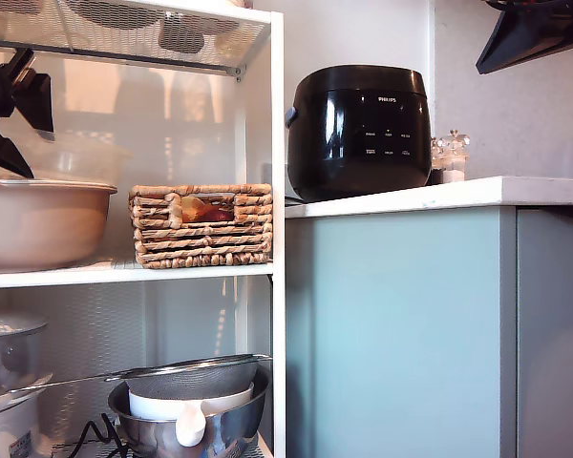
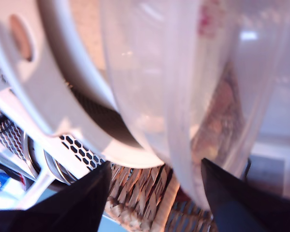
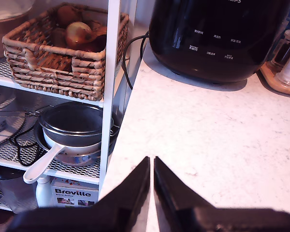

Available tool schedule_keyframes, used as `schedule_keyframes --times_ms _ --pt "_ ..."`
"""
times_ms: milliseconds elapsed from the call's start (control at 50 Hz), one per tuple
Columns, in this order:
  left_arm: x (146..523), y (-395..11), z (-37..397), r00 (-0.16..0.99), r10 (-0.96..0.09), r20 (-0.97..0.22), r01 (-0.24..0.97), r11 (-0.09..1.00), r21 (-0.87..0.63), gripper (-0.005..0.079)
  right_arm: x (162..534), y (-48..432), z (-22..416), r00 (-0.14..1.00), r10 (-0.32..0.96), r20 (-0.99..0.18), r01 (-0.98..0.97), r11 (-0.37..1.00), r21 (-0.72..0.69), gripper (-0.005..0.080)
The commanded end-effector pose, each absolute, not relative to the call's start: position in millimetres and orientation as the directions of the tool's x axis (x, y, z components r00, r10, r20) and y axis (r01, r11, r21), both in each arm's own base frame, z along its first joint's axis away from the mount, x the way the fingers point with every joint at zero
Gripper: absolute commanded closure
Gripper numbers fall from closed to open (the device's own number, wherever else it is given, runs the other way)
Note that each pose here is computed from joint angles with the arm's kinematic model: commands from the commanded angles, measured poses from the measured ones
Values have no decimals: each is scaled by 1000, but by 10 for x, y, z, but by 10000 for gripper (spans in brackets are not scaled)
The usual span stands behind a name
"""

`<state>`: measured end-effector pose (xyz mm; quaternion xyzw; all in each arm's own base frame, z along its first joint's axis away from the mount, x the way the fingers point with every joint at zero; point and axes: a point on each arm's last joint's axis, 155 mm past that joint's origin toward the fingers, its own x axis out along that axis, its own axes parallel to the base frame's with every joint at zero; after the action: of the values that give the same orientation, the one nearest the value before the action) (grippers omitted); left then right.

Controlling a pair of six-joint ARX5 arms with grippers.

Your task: Pick up the plastic microwave lid from the counter next to you, then place it on the shelf

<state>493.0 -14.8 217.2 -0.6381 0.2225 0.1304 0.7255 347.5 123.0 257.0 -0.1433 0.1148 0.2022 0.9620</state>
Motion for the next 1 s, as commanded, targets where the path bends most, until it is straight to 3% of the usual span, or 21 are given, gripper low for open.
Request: schedule_keyframes --times_ms 0,440,660,780,980 --pt "4873 -126 2332 883 -90 -460 -440 182 -880 206 3455 1270 2513 884 369 -287 -437 870 -226 763" --pt "4554 -258 2424 848 -157 -507 -428 363 -828 206 3457 1305 2569 883 388 -265 -448 865 -225 763" --pt "4281 -408 2349 790 -209 -577 -370 588 -719 216 3468 1309 2614 887 389 -247 -444 867 -227 763" --pt "4168 -532 2338 765 -241 -597 -283 707 -648 342 3460 1304 2579 884 387 -261 -445 867 -222 763" --pt "4007 -818 2245 706 -307 -638 -78 862 -501 775 3454 1182 2413 887 326 -327 -389 909 -151 763"
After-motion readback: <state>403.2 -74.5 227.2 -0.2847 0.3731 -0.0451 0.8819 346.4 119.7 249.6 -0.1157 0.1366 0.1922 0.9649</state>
